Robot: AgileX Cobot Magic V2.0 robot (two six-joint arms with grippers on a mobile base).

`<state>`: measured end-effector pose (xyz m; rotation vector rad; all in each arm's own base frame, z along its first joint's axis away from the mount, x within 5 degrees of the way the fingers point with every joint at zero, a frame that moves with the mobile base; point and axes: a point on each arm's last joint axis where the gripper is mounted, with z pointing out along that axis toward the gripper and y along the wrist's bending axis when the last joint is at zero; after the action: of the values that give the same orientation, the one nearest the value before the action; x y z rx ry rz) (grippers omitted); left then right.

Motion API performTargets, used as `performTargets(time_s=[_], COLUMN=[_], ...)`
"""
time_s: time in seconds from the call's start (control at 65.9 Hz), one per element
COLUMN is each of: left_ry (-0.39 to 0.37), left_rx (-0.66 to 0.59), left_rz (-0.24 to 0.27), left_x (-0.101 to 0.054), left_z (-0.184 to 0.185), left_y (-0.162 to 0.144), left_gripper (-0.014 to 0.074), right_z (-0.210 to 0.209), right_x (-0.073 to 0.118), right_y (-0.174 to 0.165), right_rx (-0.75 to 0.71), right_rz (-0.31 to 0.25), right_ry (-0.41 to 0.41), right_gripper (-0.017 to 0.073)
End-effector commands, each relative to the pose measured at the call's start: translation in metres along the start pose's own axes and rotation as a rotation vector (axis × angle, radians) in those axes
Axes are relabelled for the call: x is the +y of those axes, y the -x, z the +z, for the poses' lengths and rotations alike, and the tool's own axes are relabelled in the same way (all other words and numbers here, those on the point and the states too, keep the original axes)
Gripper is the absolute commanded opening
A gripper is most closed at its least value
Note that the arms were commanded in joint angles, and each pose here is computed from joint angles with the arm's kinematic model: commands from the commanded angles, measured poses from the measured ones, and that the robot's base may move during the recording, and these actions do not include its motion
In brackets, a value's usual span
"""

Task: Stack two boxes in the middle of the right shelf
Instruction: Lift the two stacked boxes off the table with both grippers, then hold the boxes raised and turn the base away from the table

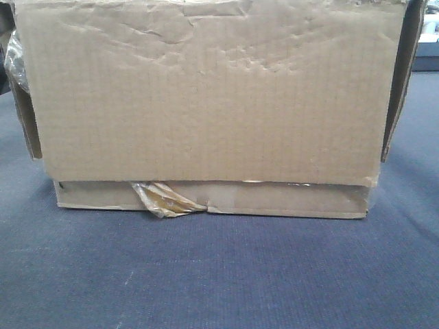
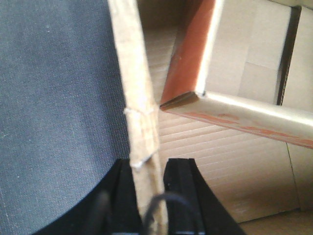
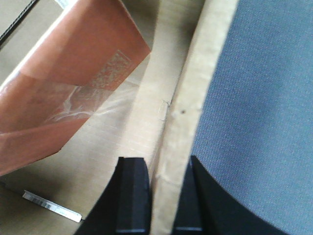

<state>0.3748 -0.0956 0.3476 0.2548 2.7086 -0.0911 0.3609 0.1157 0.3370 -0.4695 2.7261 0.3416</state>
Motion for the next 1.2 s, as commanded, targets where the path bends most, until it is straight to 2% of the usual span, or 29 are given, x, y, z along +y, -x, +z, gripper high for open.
performTargets(time_s=[0.0, 0.106, 0.243, 0.334, 0.516, 0.668, 0.865, 0.956, 1.183], left_ry=[0.030, 0.028, 0.025, 0.021, 0.010, -0.008, -0.093, -0.105, -0.106], left_rx=[-0.011, -0.039, -0.098, -0.140, -0.242, -0.419, -0.700, -0.747, -0.756], left_rz=[0.001, -0.021, -0.022, -0.042, -0.049, -0.050, -0.062, -0.063, -0.063], left_x=[0.005, 0.005, 0.004, 0.004, 0.005, 0.005, 0.000, 0.000, 0.000], left_z=[-0.003, -0.015, -0.039, -0.058, -0.100, -0.147, -0.207, -0.216, -0.217], left_y=[0.000, -0.001, -0.003, -0.007, -0.017, -0.021, -0.029, -0.031, -0.032], left_gripper=[-0.0111, -0.0111, -0.0111, -0.0111, -0.0111, -0.0111, -0.0111, -0.0111, -0.0111], right_z=[-0.006, -0.015, -0.035, -0.054, -0.103, -0.154, -0.208, -0.219, -0.222], right_x=[-0.004, -0.002, 0.002, 0.006, 0.016, 0.027, 0.038, 0.041, 0.041], right_y=[0.000, 0.000, 0.000, 0.001, 0.007, 0.006, 0.000, -0.002, -0.002], right_rx=[-0.016, -0.039, -0.116, -0.182, -0.338, -0.495, -0.674, -0.713, -0.722], right_rz=[-0.019, -0.023, -0.032, -0.043, -0.074, -0.104, -0.137, -0.144, -0.146], right_ry=[-0.025, -0.027, -0.033, -0.037, -0.045, -0.053, -0.062, -0.064, -0.064], right_gripper=[-0.0155, -0.0155, -0.0155, -0.0155, -0.0155, -0.0155, -0.0155, -0.0155, -0.0155])
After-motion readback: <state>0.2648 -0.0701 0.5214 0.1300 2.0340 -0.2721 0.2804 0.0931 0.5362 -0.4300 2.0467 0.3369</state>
